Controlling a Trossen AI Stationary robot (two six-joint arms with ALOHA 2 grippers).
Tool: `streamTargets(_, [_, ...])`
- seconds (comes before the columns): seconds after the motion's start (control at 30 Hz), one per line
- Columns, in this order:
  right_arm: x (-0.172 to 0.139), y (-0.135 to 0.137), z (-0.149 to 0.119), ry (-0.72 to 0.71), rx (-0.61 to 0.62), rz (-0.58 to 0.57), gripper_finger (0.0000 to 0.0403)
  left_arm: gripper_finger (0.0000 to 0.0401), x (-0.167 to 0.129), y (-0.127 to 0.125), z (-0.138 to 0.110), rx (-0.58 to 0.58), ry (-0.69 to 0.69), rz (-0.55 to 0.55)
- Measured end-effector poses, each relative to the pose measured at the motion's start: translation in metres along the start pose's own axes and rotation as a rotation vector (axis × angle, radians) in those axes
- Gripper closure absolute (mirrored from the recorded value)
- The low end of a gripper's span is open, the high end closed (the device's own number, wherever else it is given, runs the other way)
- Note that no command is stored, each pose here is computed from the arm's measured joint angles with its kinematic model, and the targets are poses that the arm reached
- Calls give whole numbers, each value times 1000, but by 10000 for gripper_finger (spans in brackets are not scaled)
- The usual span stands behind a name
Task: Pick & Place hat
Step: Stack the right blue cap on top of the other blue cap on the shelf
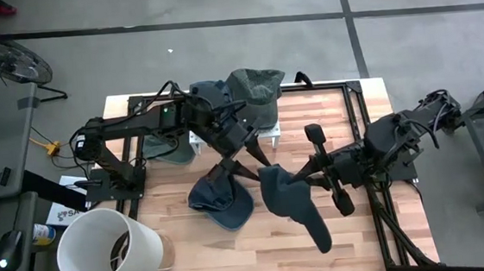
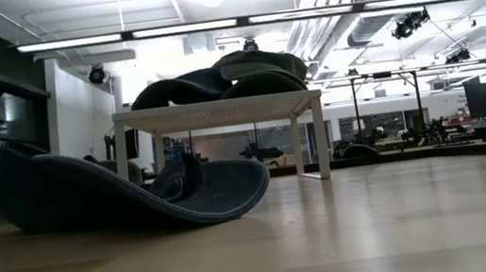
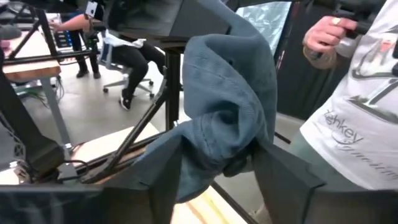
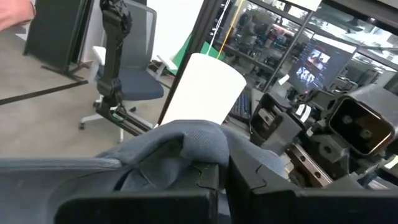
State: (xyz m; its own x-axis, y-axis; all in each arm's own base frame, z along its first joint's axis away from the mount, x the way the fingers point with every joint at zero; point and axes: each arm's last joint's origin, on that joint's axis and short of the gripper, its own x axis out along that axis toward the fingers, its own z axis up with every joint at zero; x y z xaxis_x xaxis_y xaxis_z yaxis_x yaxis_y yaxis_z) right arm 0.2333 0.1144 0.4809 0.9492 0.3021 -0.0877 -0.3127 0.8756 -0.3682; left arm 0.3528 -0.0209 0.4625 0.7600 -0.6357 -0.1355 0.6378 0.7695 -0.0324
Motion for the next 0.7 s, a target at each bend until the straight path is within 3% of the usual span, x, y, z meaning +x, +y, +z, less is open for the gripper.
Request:
streamTargets(0.2, [0, 0, 0, -1, -1, -1, 403, 111, 0, -1, 0, -31, 0, -24])
streamTargets(0.3, [-2, -1, 1, -5, -2, -2, 403, 84, 0, -1, 0, -30, -3, -48])
streamTargets(0.5, [-5, -2, 2, -13, -4, -7, 403, 88, 0, -1, 1, -23, -7, -45])
streamTargets(0.7, [-5, -5, 1, -2, -2, -33, 403, 133, 0, -1, 4, 4, -38, -43])
